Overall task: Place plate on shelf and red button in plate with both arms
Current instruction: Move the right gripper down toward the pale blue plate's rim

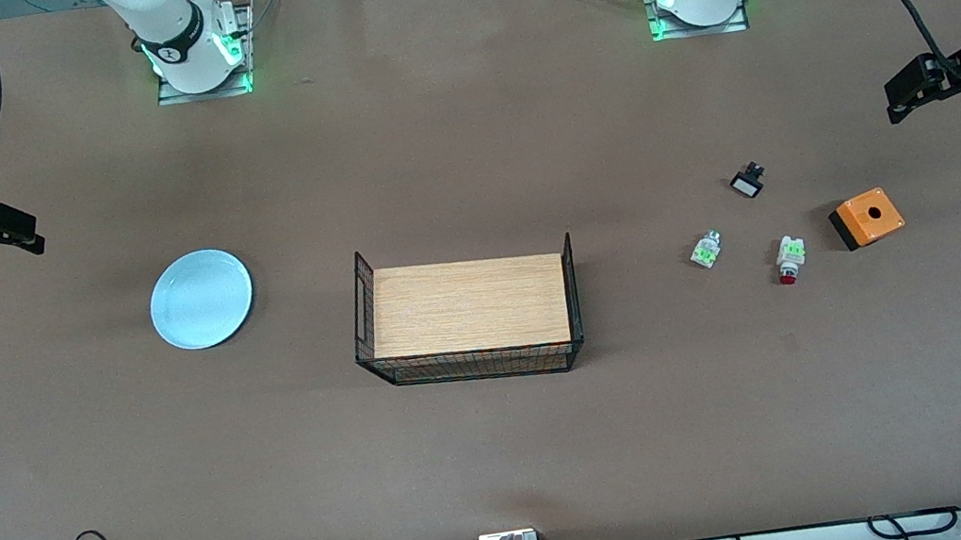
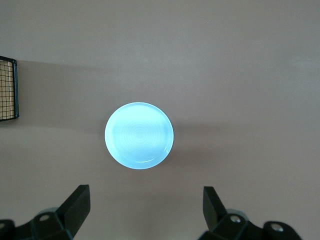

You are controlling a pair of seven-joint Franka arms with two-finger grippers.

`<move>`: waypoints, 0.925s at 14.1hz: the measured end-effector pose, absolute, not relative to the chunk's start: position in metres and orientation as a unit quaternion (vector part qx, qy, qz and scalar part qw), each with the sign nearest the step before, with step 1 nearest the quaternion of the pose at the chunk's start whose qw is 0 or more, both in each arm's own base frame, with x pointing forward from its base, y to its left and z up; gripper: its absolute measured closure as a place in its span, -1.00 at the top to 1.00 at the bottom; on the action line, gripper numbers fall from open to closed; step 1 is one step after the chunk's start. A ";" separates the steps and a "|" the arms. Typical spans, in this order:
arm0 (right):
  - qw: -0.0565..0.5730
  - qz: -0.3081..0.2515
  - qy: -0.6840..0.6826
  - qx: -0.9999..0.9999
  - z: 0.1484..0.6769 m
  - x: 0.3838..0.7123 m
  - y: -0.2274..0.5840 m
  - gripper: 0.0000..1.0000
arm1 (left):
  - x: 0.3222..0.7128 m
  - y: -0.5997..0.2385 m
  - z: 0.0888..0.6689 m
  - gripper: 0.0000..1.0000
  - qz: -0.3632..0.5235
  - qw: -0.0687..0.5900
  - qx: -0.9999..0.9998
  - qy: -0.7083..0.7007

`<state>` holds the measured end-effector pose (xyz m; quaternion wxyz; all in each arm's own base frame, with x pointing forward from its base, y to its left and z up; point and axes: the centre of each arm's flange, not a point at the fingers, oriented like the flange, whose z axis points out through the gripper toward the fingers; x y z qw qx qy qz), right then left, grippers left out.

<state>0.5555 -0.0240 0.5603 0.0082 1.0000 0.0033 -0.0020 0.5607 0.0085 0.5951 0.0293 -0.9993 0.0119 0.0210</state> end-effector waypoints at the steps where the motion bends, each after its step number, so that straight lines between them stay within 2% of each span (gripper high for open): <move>1: 0.008 -0.002 0.003 1.000 0.560 0.555 -0.024 1.00 | 0.561 0.011 0.595 1.00 0.021 0.029 -0.999 0.010; 7: 0.008 -0.001 0.003 1.000 0.555 0.560 -0.024 1.00 | 0.561 0.016 0.595 1.00 0.022 0.029 -0.999 0.006; 13: 0.005 -0.021 0.003 1.000 0.515 0.578 -0.026 1.00 | 0.561 0.017 0.595 1.00 0.022 0.029 -0.999 0.013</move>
